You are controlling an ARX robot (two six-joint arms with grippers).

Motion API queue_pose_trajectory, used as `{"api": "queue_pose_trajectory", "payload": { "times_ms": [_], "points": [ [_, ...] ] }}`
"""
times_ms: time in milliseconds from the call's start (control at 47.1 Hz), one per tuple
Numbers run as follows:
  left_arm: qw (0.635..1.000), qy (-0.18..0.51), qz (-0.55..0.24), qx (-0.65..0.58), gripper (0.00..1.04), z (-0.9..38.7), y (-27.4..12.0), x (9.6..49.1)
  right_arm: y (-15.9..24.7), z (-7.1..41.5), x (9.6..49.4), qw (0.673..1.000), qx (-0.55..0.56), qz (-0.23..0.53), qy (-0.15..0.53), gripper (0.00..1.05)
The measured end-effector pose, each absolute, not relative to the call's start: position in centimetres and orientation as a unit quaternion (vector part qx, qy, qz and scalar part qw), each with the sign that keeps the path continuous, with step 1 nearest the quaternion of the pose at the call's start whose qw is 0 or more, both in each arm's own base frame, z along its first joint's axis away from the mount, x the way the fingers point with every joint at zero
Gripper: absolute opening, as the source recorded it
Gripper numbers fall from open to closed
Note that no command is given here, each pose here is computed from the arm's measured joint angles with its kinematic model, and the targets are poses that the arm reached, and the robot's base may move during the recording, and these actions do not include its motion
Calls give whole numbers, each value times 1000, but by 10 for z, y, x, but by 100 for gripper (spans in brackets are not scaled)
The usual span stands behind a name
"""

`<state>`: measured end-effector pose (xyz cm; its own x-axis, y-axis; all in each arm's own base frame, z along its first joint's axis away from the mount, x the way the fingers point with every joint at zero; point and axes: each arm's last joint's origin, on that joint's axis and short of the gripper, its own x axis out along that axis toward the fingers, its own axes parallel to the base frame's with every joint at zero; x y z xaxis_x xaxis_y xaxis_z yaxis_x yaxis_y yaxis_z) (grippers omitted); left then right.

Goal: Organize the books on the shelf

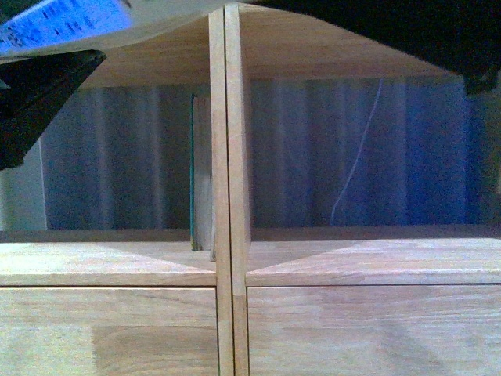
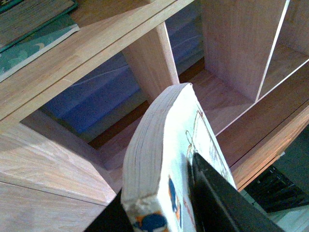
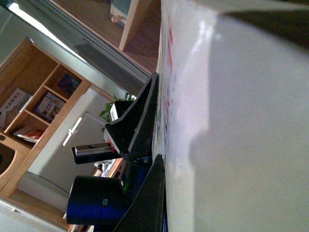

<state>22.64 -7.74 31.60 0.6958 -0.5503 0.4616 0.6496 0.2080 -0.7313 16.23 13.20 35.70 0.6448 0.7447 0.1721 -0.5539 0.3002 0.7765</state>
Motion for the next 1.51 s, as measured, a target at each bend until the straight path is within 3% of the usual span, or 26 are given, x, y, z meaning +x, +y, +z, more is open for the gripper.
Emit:
{"api": "queue_pose_trajectory", "payload": {
  "times_ms": [170,361,510,722,977,1210,1507],
  "points": [
    [765,-44,-387,-512,8,318,-77,225,132,355,162,799,430,403,115,7],
    [763,-39,-385,-517,7,318,-77,225,132,354,162,802,429,398,117,9],
    [772,-27,-370,-515,7,316,-77,226,132,354,163,809,421,394,113,38],
    [802,-22,-337,-493,7,321,-70,230,121,356,170,834,399,374,76,67],
    [882,-46,-257,-393,7,342,-42,234,91,362,180,883,359,303,6,99],
    [952,-86,-174,-236,7,361,-16,239,64,349,186,922,310,230,-36,98],
    [980,-174,-94,-28,7,397,10,247,39,309,197,958,264,112,-14,98]
  ]
}}
